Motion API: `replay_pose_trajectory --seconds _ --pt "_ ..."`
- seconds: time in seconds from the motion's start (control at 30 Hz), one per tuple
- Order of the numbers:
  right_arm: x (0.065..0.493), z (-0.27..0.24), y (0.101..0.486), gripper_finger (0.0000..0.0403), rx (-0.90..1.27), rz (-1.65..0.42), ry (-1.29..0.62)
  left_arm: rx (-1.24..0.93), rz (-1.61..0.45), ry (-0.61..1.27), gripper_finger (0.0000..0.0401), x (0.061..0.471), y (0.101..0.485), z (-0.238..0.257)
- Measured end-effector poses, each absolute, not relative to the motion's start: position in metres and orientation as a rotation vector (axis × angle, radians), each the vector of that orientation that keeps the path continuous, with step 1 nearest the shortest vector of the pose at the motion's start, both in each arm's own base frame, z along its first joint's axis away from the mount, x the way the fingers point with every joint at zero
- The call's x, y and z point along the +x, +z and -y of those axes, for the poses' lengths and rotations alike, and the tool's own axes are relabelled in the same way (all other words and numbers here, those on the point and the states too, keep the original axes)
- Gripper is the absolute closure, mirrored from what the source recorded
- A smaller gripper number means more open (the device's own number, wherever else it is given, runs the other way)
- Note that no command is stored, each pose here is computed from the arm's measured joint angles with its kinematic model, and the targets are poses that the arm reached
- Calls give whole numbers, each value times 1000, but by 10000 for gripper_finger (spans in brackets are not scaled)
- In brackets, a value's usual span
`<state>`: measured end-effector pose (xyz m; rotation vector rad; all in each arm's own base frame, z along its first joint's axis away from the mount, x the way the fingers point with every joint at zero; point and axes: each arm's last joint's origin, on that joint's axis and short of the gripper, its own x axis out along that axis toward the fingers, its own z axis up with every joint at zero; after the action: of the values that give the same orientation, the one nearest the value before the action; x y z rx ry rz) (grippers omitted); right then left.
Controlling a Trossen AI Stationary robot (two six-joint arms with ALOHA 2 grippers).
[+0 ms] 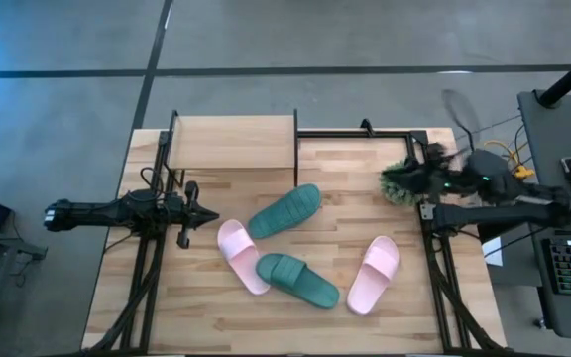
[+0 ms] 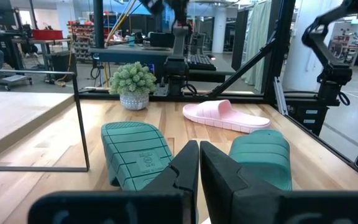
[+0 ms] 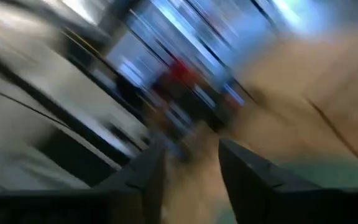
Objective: Pick and place slides into the shelf
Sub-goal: Put the right pink slipper on the shelf
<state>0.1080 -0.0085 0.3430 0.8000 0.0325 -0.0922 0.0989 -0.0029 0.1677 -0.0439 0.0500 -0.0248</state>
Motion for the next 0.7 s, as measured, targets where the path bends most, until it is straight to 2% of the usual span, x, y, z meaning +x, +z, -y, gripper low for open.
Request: replay_pose_trajectory --seconds 0.1,0.2,0.43,0.7 --pt "114 8 348 230 809 -355 -226 -44 -50 -25 399 99 168 3" --pt "123 3 359 212 818 -566 -284 -44 -51 -25 399 99 168 3" --pt "169 -35 375 207 768 -852 -438 -44 -51 -25 399 99 168 3" --pt "220 -114 358 207 627 -1176 -742 -44 -51 -25 399 99 168 3"
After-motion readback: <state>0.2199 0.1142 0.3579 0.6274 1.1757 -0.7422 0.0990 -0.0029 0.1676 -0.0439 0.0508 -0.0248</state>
